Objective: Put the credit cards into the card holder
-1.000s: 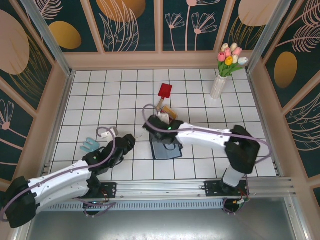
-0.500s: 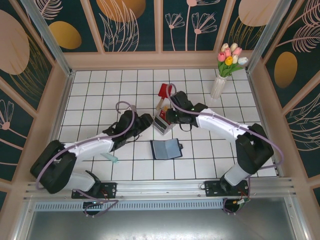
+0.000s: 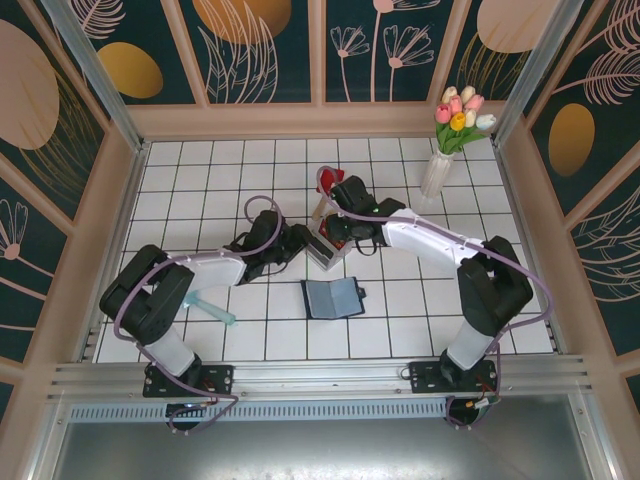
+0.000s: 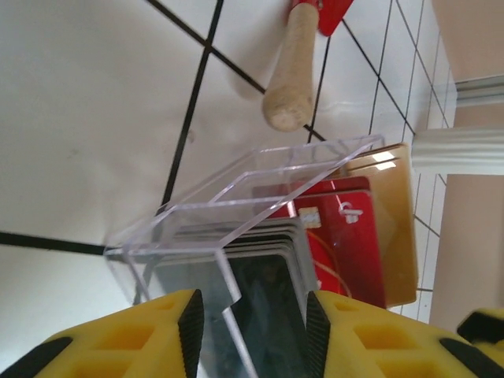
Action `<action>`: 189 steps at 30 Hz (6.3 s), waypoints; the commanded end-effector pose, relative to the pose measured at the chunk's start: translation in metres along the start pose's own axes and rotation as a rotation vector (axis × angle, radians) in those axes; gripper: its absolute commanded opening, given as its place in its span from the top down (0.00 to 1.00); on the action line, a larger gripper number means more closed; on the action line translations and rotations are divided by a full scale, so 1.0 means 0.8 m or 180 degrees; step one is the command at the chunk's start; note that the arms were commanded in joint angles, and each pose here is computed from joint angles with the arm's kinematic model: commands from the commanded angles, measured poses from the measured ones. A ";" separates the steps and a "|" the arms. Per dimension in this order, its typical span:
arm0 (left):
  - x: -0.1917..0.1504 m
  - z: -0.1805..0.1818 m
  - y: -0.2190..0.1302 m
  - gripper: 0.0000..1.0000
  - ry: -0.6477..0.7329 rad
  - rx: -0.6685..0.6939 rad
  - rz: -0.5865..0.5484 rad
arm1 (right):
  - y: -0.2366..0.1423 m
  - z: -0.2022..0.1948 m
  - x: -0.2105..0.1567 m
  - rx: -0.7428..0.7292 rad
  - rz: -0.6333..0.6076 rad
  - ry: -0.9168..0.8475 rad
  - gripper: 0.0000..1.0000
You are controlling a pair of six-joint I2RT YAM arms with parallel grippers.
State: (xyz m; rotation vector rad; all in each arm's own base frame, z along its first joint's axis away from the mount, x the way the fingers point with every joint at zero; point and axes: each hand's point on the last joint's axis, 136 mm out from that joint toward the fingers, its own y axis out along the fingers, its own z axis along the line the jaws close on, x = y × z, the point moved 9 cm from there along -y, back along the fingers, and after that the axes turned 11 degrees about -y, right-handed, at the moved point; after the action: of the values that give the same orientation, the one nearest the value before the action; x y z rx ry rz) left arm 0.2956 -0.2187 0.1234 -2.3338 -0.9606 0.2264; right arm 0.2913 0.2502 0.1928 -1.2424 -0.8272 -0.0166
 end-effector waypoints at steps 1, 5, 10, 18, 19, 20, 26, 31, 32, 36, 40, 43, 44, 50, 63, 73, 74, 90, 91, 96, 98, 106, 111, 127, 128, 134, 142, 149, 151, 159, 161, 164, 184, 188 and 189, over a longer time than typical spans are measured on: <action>0.009 0.003 0.006 0.62 -0.0060 -0.0016 -0.0031 | 0.006 0.017 0.003 0.0170 0.0044 -0.0261 0.66; 0.012 0.011 0.014 0.63 -0.0055 0.0080 -0.0028 | 0.020 0.025 0.000 0.0075 0.0131 -0.0398 0.67; 0.015 0.024 0.024 0.62 -0.0132 0.0071 0.0042 | 0.034 0.031 -0.001 -0.0142 0.0206 -0.0578 0.68; 0.013 0.036 0.026 0.64 -0.0148 0.0139 0.0063 | 0.052 0.044 -0.007 -0.0432 0.0299 -0.0859 0.64; 0.013 0.036 0.025 0.65 -0.0140 0.0137 0.0065 | 0.055 0.045 -0.009 -0.0495 0.0315 -0.0887 0.63; 0.013 0.036 0.025 0.66 -0.0131 0.0133 0.0070 | 0.057 0.045 -0.009 -0.0549 0.0316 -0.0911 0.63; 0.013 0.037 0.027 0.67 -0.0134 0.0144 0.0072 | 0.068 0.048 -0.017 -0.0918 0.0407 -0.1094 0.63; 0.013 0.040 0.026 0.67 -0.0134 0.0166 0.0051 | 0.063 0.048 -0.016 -0.1124 0.0360 -0.1144 0.67; 0.013 0.041 0.026 0.67 -0.0134 0.0173 0.0046 | 0.060 0.048 -0.013 -0.1132 0.0326 -0.1126 0.67; 0.014 0.040 0.024 0.68 -0.0100 0.0191 0.0029 | 0.046 0.049 -0.003 -0.1151 0.0200 -0.1103 0.67; 0.014 0.041 0.023 0.68 -0.0071 0.0220 0.0014 | 0.040 0.047 0.001 -0.1228 0.0170 -0.1106 0.67; 0.014 0.041 0.024 0.68 -0.0065 0.0228 0.0015 | 0.040 0.047 0.001 -0.1244 0.0167 -0.1106 0.67; 0.014 0.041 0.024 0.68 -0.0063 0.0226 0.0017 | 0.040 0.048 0.001 -0.1232 0.0164 -0.1106 0.67; 0.014 0.043 0.025 0.68 -0.0048 0.0256 0.0014 | 0.036 0.048 0.003 -0.1210 0.0132 -0.1095 0.68; 0.015 0.042 0.025 0.68 -0.0006 0.0299 -0.0008 | 0.034 0.047 0.005 -0.1210 0.0118 -0.1098 0.80; 0.017 0.037 0.025 0.68 0.0039 0.0316 -0.0030 | 0.017 0.052 0.013 -0.1017 0.0010 -0.1003 0.87; 0.017 0.038 0.024 0.68 0.0046 0.0325 -0.0035 | 0.014 0.055 0.014 -0.0956 0.0004 -0.0992 0.87; 0.019 0.032 0.020 0.68 0.0106 0.0317 -0.0058 | 0.030 0.033 0.011 -0.0558 0.0218 -0.0622 0.71; 0.019 0.033 0.021 0.68 0.0104 0.0325 -0.0060 | 0.034 0.034 0.008 -0.0522 0.0266 -0.0684 0.68; 0.019 0.036 0.022 0.68 0.0089 0.0351 -0.0069 | 0.050 0.040 0.000 -0.0345 0.0369 -0.0800 0.66; 0.019 0.037 0.022 0.68 0.0082 0.0359 -0.0078 | 0.054 0.041 -0.001 -0.0378 0.0392 -0.0856 0.65; 0.019 0.041 0.023 0.69 0.0079 0.0384 -0.0082 | 0.068 0.044 -0.011 -0.0603 0.0484 -0.1124 0.60; 0.018 0.043 0.024 0.69 0.0078 0.0394 -0.0079 | 0.081 0.049 -0.025 -0.0719 0.0590 -0.1283 0.60; 0.019 0.043 0.023 0.70 0.0136 0.0429 -0.0093 | 0.043 0.050 0.001 -0.1187 0.0215 -0.1243 0.66; 0.019 0.043 0.023 0.70 0.0137 0.0433 -0.0092 | 0.043 0.050 0.000 -0.1190 0.0220 -0.1245 0.68; 0.019 0.044 0.024 0.70 0.0136 0.0433 -0.0087 | 0.041 0.050 0.001 -0.1232 0.0210 -0.1263 0.68; 0.019 0.044 0.025 0.70 0.0141 0.0437 -0.0080 | 0.036 0.051 0.005 -0.1226 0.0180 -0.1275 0.71; 0.019 0.044 0.026 0.70 0.0140 0.0439 -0.0078 | 0.029 0.050 0.007 -0.1250 0.0160 -0.1272 0.73; 0.019 0.044 0.026 0.70 0.0139 0.0439 -0.0076 | 0.027 0.051 0.008 -0.1235 0.0149 -0.1272 0.73; 0.019 0.043 0.026 0.70 0.0147 0.0430 -0.0066 | 0.030 0.054 0.004 -0.1092 0.0178 -0.1269 0.74; 0.019 0.042 0.026 0.70 0.0147 0.0428 -0.0068 | 0.032 0.054 0.004 -0.1122 0.0187 -0.1265 0.74; 0.019 0.042 0.026 0.70 0.0146 0.0429 -0.0069 | 0.032 0.054 0.003 -0.1118 0.0188 -0.1280 0.75; 0.019 0.043 0.026 0.70 0.0150 0.0427 -0.0057 | 0.043 0.047 -0.008 -0.1121 0.0311 -0.1261 0.71; 0.018 0.043 0.026 0.70 0.0149 0.0430 -0.0049 | 0.045 0.047 -0.009 -0.1124 0.0326 -0.1271 0.74; 0.018 0.042 0.026 0.70 0.0150 0.0422 -0.0052 | 0.045 0.046 -0.009 -0.1136 0.0333 -0.1271 0.74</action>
State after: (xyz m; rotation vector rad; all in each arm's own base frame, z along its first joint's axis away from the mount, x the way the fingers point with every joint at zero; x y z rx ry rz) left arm 0.3110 -0.2142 0.1031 -2.3178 -0.9308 0.1822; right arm 0.2817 0.2962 0.1584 -1.6421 -1.1463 0.1766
